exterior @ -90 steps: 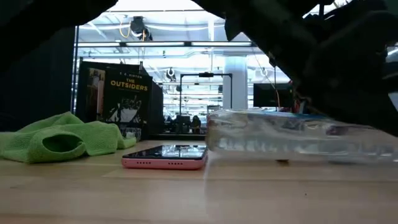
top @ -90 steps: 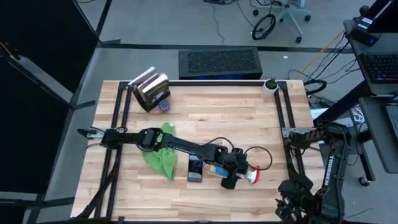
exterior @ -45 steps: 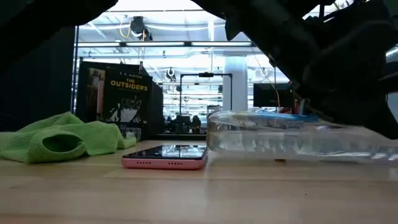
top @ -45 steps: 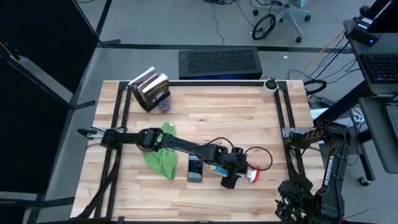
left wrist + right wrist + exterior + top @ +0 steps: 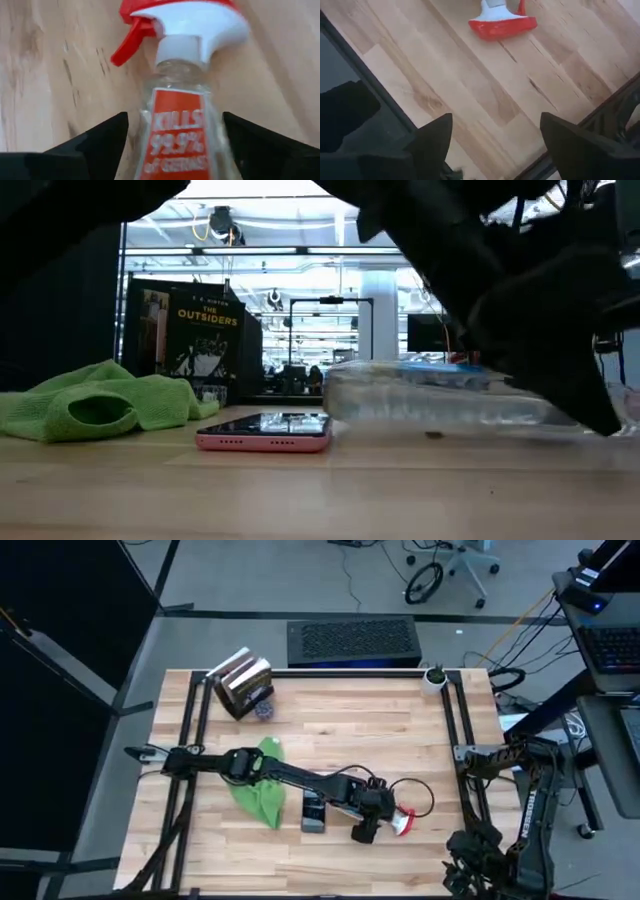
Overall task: Apply microfiber cloth
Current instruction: Adjust the red spray bottle
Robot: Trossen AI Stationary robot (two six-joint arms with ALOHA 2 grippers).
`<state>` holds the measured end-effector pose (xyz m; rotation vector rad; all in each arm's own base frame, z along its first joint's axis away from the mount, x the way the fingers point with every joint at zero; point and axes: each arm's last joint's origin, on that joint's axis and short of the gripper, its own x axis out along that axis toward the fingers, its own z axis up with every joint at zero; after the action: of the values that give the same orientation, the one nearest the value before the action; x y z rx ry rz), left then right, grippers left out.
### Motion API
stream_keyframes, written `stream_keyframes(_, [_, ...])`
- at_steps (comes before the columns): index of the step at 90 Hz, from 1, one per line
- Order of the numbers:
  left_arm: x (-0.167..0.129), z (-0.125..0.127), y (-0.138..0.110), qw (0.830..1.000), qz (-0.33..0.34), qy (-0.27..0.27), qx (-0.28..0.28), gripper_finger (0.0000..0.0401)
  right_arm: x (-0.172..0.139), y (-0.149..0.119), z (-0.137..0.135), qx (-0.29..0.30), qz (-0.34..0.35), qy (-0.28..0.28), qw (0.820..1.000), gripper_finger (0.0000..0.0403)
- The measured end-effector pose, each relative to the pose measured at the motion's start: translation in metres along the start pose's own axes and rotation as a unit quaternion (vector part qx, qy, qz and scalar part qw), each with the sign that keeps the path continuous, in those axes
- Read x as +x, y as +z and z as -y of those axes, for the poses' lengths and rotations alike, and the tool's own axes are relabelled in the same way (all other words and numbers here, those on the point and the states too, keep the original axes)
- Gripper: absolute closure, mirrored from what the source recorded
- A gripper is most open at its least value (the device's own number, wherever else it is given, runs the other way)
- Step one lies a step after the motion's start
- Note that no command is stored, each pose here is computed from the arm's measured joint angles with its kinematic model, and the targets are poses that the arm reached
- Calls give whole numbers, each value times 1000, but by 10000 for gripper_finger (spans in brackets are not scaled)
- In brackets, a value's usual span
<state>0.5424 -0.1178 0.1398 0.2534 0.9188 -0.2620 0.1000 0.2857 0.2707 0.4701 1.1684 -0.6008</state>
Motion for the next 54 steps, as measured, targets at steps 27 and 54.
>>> stream_keyframes(27, [0, -1, 2, 1000, 5, 26, 17, 265, 4, -2, -2, -2, 4, -6, 1000, 117])
stream_keyframes(54, [-27, -10, 31, 996, 83, 43, 10, 312, 1, -11, 1, -1, 51, 24, 998, 117])
